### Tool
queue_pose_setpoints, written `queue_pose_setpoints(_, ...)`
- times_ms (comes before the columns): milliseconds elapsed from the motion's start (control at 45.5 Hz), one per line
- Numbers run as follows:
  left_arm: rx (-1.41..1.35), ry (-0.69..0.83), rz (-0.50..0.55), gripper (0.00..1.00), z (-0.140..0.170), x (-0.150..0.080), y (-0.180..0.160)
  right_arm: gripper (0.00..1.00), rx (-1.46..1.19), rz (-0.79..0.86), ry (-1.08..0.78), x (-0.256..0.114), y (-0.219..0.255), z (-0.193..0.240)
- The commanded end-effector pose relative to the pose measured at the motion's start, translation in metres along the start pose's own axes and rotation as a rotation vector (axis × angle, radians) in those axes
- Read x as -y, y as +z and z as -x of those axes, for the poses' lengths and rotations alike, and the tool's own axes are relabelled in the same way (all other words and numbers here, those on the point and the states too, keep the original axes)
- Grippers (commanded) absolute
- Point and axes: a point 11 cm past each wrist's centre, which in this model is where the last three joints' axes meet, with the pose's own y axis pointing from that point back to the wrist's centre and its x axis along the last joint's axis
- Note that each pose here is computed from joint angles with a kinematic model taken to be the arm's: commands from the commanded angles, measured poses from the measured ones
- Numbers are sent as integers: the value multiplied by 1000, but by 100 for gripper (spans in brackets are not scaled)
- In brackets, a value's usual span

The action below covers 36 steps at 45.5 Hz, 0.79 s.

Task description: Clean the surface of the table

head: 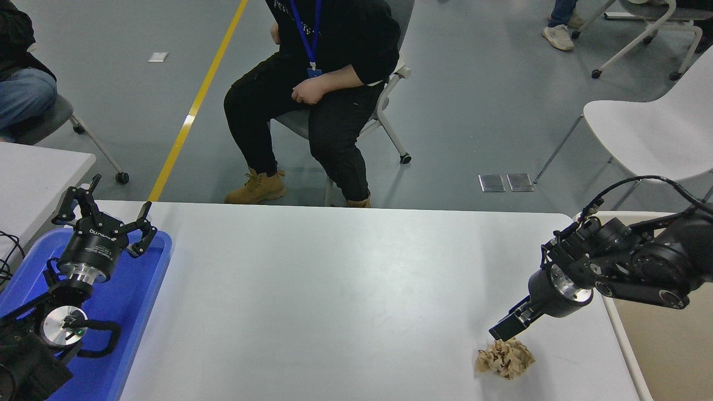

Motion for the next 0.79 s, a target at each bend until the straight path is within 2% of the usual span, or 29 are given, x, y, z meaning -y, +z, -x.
queue_pose_setpoints(0, 0, 0, 0, 100, 0, 0, 0, 99, -19, -52, -51, 2, -18, 15)
queue_pose_setpoints(571, 0, 0, 0, 100, 0, 0, 0, 99, 25, -8, -17, 21, 3, 30)
queue_pose_setpoints(769, 0, 0, 0, 100, 0, 0, 0, 99, 38, -37, -19, 31, -5, 38)
